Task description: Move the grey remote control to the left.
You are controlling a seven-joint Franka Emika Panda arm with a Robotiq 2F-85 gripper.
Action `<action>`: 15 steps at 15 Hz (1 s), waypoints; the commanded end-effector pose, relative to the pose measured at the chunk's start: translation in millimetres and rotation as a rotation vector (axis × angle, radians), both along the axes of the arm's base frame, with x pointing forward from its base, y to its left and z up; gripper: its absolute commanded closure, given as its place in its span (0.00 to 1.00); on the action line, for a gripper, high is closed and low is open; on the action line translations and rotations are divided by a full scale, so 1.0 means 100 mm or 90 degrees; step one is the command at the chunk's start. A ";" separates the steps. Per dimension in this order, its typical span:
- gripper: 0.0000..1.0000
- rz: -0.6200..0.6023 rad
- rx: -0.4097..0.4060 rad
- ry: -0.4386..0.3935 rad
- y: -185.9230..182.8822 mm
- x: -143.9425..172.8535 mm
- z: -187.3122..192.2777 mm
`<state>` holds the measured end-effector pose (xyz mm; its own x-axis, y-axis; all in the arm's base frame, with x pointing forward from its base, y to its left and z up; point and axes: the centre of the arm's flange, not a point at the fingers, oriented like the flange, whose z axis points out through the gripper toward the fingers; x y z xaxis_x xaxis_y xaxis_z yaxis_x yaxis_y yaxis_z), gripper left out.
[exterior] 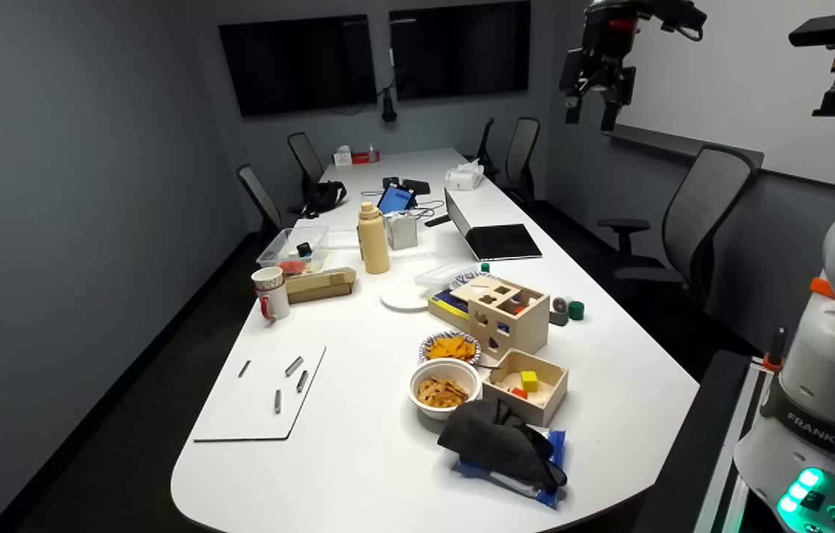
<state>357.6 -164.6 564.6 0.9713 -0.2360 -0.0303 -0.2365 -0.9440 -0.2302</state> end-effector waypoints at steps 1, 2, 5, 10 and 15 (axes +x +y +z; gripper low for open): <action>0.00 0.000 0.000 0.000 0.00 0.00 0.00; 0.00 0.000 0.000 0.000 0.00 0.00 0.00; 0.00 0.000 0.000 -0.001 0.00 0.00 0.00; 0.00 -0.014 -0.015 -0.003 -0.11 0.21 -0.17; 0.00 -0.043 -0.069 -0.015 -0.53 0.84 -1.00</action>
